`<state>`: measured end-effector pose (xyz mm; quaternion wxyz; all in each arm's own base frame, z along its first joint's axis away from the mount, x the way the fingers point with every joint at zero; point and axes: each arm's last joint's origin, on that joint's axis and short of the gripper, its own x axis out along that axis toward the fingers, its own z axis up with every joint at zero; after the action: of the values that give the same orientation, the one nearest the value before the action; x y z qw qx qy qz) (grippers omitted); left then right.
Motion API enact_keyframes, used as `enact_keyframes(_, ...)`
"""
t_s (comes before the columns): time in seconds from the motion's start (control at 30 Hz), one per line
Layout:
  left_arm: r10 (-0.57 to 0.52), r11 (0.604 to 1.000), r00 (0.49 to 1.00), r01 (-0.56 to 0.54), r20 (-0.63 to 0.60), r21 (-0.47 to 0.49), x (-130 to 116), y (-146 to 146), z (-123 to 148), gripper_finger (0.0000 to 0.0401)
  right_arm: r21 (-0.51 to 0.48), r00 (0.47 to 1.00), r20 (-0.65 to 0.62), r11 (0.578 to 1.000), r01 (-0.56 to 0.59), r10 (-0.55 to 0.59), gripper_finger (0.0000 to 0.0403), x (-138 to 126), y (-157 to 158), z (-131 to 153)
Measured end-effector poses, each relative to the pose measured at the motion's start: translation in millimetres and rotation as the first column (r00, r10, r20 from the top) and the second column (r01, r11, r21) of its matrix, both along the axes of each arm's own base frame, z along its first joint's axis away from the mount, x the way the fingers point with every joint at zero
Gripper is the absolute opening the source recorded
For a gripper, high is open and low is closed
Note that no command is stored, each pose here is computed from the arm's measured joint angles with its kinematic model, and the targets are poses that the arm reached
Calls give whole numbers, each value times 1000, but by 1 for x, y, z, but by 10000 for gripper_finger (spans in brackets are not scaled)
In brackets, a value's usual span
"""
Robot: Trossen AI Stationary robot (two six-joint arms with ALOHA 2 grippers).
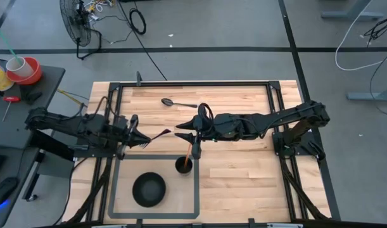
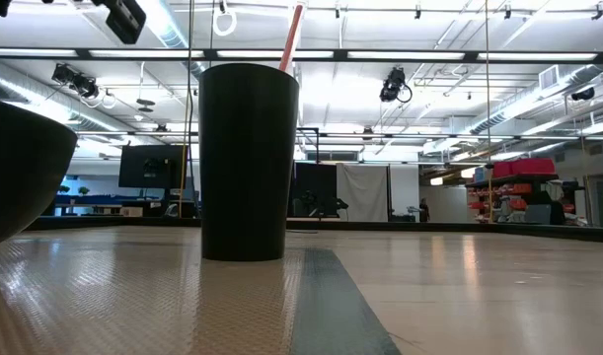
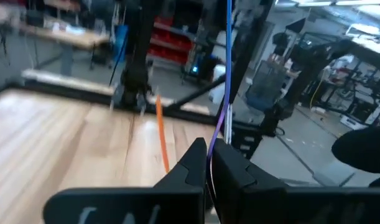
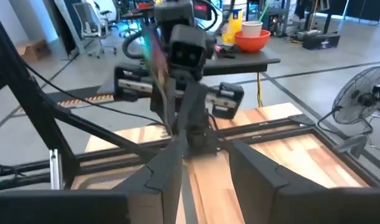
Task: Pick & Place Utensil
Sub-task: Put the blue fork into the black bowl
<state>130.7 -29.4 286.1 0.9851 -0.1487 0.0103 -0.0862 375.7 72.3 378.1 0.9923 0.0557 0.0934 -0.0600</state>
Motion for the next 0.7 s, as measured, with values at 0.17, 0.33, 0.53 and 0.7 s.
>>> enact_keyframes(0.17,89,994,994,-92,60,55,5,1,4,9,-23,998,68,1000,-4,5,135,6,2,0)
enact_keyframes(0.33,103,989,987,-116,126,93,27,-3,6,12,-71,993,121,997,-8,17,135,17,5,-6)
enact_keyframes(0.53,114,986,979,-133,167,104,49,-8,2,10,-149,994,106,989,-20,36,135,20,11,-11)
enact_keyframes(0.7,113,980,971,-144,210,138,55,-10,3,11,-197,989,124,979,-52,78,135,18,21,-9)
